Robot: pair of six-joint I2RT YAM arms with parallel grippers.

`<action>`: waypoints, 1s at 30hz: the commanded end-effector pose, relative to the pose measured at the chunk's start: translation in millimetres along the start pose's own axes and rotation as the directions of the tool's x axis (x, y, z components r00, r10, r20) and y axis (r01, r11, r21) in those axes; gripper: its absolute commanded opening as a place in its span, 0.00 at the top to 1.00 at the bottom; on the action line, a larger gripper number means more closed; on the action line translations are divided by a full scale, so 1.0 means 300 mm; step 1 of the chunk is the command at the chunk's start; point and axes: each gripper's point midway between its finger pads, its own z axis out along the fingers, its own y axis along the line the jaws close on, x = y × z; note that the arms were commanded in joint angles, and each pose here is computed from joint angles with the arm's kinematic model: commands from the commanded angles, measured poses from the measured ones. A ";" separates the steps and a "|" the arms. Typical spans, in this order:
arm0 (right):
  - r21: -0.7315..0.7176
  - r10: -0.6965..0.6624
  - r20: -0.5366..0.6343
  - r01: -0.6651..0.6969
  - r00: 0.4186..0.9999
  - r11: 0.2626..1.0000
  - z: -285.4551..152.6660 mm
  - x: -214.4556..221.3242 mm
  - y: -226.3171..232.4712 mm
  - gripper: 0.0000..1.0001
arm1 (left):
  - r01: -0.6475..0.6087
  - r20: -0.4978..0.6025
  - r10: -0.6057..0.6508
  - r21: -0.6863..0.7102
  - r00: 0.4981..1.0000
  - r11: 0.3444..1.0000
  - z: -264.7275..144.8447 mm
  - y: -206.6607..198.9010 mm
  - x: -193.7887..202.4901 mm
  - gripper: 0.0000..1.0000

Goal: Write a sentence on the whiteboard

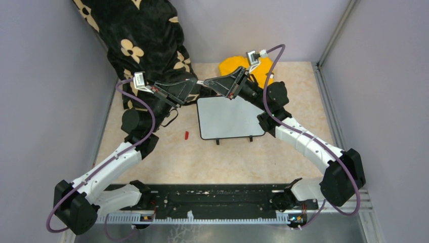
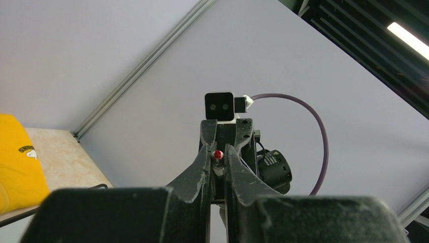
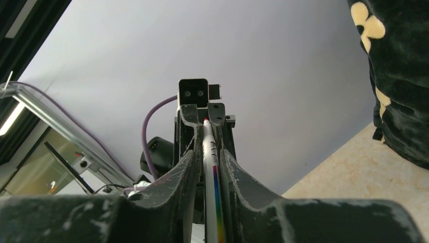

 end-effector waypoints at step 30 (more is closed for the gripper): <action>-0.076 -0.040 0.002 0.040 0.999 0.996 -0.001 -0.029 0.089 1.00 | -0.010 -0.013 0.010 -0.001 1.000 1.000 0.013 0.005 0.012 1.00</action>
